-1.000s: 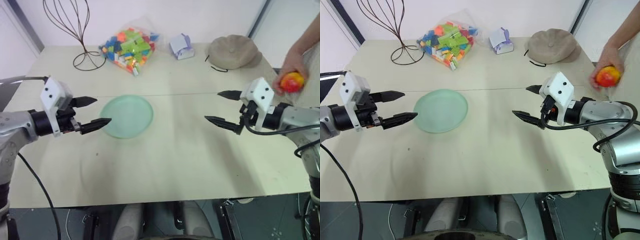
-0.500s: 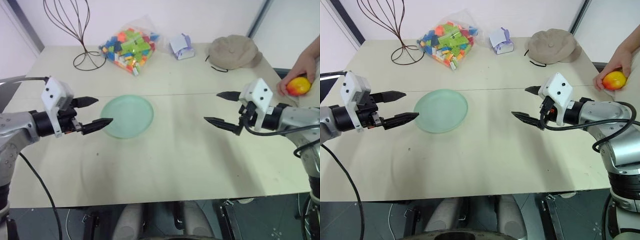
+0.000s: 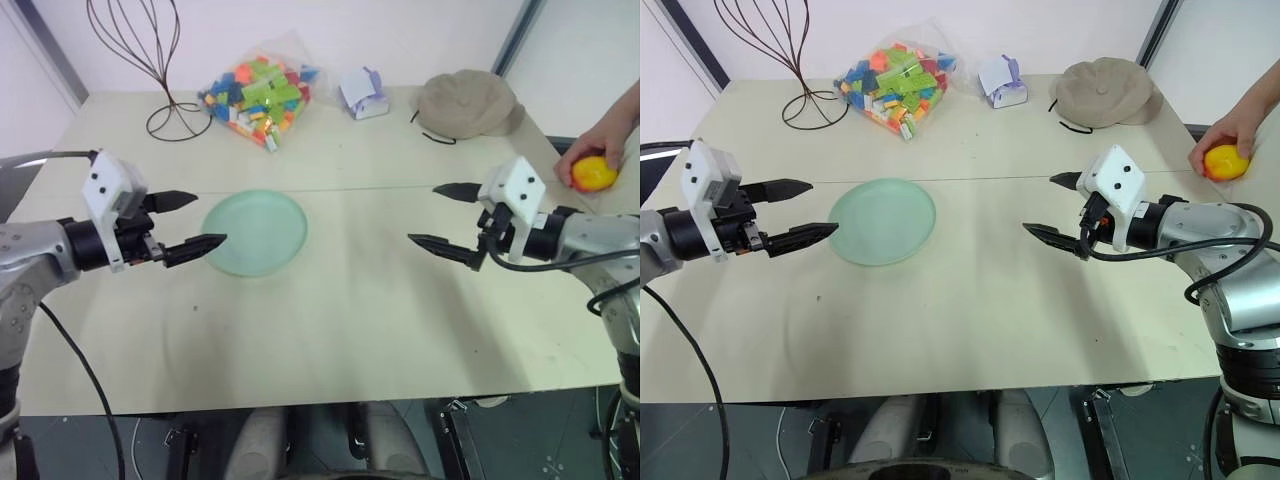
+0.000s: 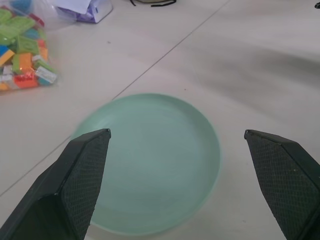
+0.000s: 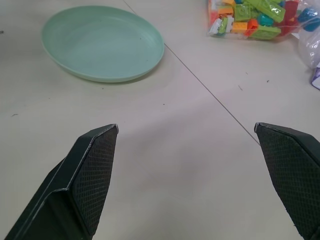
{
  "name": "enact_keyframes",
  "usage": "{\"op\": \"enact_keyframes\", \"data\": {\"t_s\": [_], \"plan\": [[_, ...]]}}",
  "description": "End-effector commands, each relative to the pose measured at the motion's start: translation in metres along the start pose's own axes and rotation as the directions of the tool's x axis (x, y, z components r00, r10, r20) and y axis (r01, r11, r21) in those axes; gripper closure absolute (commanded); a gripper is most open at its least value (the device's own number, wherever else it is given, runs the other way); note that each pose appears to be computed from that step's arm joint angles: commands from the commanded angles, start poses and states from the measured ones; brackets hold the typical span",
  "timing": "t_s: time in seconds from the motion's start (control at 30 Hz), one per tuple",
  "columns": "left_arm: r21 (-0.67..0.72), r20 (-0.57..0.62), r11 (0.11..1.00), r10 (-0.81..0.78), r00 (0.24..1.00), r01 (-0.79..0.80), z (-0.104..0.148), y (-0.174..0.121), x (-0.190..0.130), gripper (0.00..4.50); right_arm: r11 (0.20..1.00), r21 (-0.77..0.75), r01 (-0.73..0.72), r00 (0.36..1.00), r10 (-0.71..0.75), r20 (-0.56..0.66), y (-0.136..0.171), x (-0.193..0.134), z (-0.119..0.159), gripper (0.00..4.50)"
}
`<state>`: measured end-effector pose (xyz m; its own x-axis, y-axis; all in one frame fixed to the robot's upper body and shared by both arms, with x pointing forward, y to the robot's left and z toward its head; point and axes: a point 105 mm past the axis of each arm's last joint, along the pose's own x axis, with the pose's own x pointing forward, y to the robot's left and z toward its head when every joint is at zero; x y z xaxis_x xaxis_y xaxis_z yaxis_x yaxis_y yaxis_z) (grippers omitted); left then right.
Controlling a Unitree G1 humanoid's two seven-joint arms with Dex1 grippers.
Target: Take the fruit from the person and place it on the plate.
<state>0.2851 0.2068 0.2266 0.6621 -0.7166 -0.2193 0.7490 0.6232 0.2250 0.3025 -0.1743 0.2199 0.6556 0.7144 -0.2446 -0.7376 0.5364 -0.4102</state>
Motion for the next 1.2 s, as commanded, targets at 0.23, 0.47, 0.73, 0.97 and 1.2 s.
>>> {"op": "enact_keyframes", "data": {"t_s": [0.23,0.47,0.73,0.97,1.2], "plan": [[0.040,0.019,0.999,0.006,1.000,-0.007,0.009,0.002,-0.001,0.01,0.999,-0.030,0.015,0.999,-0.014,0.031,-0.001,-0.004,0.012,0.00],[0.039,0.022,0.999,0.002,1.000,-0.003,0.009,0.001,0.000,0.01,0.999,-0.029,0.016,0.999,-0.015,0.032,-0.001,-0.004,0.012,0.00],[0.044,0.028,0.999,0.005,1.000,-0.006,0.010,0.003,0.001,0.01,0.999,-0.028,0.025,0.999,-0.024,0.048,0.000,-0.002,0.014,0.00],[0.047,0.041,0.999,0.005,0.999,-0.007,0.010,-0.001,0.006,0.01,0.992,0.104,0.075,0.972,-0.096,0.216,0.001,0.017,0.044,0.00],[0.049,0.049,0.999,-0.003,0.999,0.001,0.012,-0.003,0.010,0.01,0.960,0.278,0.029,0.937,-0.123,0.326,0.015,0.034,0.072,0.00]]}}
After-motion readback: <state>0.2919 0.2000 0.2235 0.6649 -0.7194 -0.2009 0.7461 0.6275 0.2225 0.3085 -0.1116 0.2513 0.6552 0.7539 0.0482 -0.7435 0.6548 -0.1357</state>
